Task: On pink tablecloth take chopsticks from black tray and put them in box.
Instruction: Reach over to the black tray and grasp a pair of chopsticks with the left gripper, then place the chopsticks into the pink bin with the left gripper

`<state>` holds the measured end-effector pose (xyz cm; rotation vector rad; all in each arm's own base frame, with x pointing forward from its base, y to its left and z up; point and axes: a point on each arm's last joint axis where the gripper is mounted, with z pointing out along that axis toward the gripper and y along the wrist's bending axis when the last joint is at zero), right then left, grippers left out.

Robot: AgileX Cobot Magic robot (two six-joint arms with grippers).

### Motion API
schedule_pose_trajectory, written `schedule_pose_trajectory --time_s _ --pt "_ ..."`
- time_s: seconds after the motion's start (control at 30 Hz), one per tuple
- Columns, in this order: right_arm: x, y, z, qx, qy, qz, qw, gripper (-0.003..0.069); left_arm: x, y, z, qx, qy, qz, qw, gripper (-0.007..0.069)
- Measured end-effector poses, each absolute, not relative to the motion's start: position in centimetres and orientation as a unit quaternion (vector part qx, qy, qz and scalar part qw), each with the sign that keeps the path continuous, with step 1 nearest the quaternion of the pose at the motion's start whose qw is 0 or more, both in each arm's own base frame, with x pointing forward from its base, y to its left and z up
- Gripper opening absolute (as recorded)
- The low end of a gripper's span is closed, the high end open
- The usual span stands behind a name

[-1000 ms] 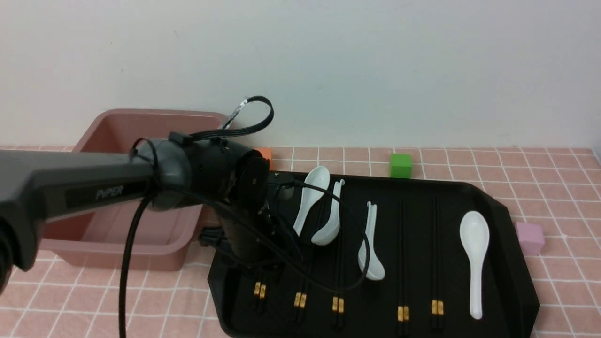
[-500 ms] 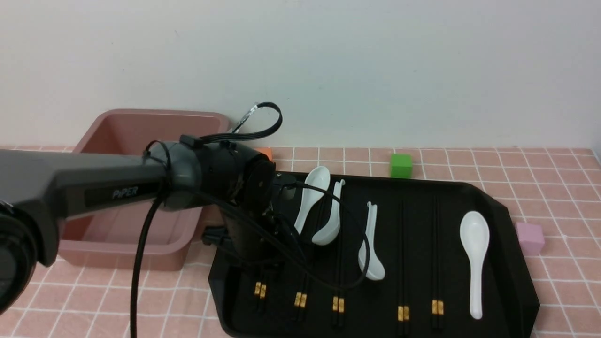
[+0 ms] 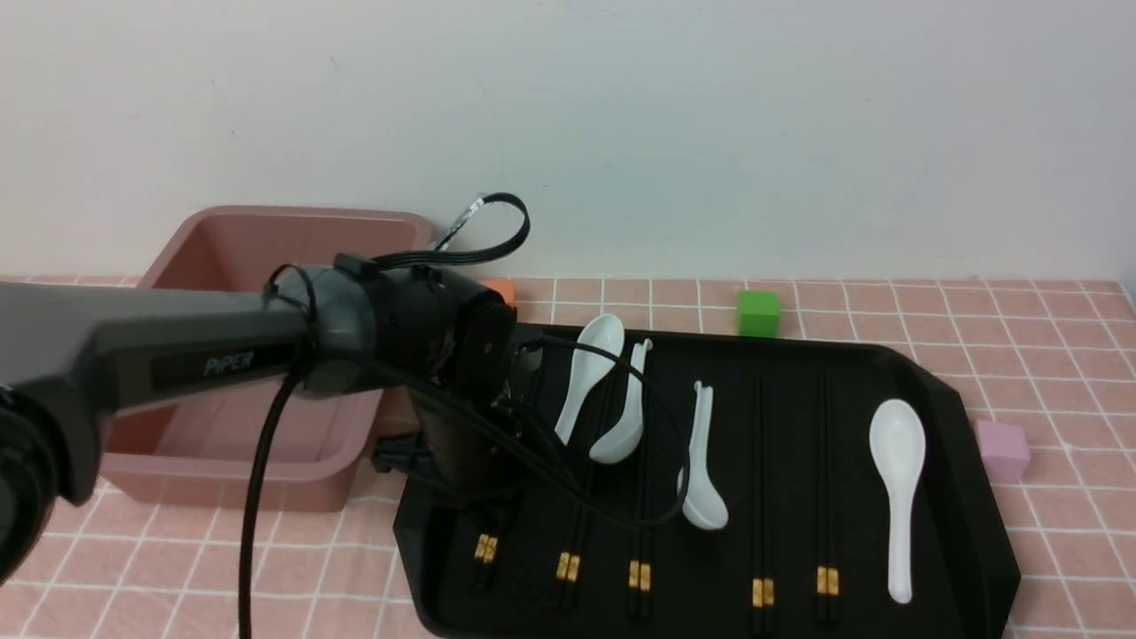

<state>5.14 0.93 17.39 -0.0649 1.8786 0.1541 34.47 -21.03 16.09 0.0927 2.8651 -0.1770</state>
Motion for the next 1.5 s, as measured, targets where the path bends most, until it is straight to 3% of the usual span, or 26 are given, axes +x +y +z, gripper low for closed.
schedule_pose_trajectory --time_s 0.23,0.27,0.37,0.63,0.9,1.03,1.1,1.13,1.17,1.3,1.33,1.4,1.5 --pt "5.1 0.9 17.4 -0.028 0.806 0.066 0.587 0.024 30.7 -22.2 25.9 0.09 0.961 -0.109 0.239 0.0118" --pt "5.1 0.9 17.4 -0.028 0.806 0.066 0.587 0.024 30.1 -21.8 27.8 0.096 0.954 -0.113 0.262 0.0118" --pt "5.1 0.9 17.4 -0.028 0.806 0.066 0.587 0.024 30.4 -18.7 29.8 0.077 0.953 -0.086 0.281 0.0118" --pt "5.1 0.9 17.4 -0.028 0.806 0.066 0.587 0.024 34.5 -9.6 28.2 -0.025 0.965 -0.013 0.26 0.0118" --pt "5.1 0.9 17.4 -0.028 0.806 0.066 0.587 0.024 36.8 -6.3 26.0 -0.063 0.964 0.003 0.259 0.0118" --pt "5.1 0.9 17.4 -0.028 0.806 0.066 0.587 0.024 37.1 -6.1 26.1 -0.058 0.961 0.009 0.271 0.0182" --pt "5.1 0.9 17.4 -0.028 0.806 0.066 0.587 0.024 37.1 -6.1 26.2 -0.056 0.96 0.009 0.274 0.0269" --pt "5.1 0.9 17.4 -0.028 0.806 0.066 0.587 0.024 37.1 -6.1 26.2 -0.056 0.96 0.009 0.274 0.0278" --pt "5.1 0.9 17.4 -0.028 0.806 0.066 0.587 0.024 36.8 -6.0 26.5 -0.061 0.96 0.009 0.272 0.0355" --pt "5.1 0.9 17.4 -0.028 0.806 0.066 0.587 0.024 35.4 -5.7 28.8 -0.069 0.957 0.007 0.283 0.0469" --pt "5.1 0.9 17.4 -0.028 0.806 0.066 0.587 0.024 35.2 -5.7 28.8 -0.069 0.957 0.007 0.281 0.0477" --pt "5.1 0.9 17.4 -0.028 0.806 0.066 0.587 0.024 32.7 -5.3 32.4 -0.077 0.942 -0.015 0.325 0.0495" --pt "5.1 0.9 17.4 -0.028 0.806 0.066 0.587 0.024 29.0 -4.8 35.4 -0.081 0.925 -0.048 0.369 0.0473"
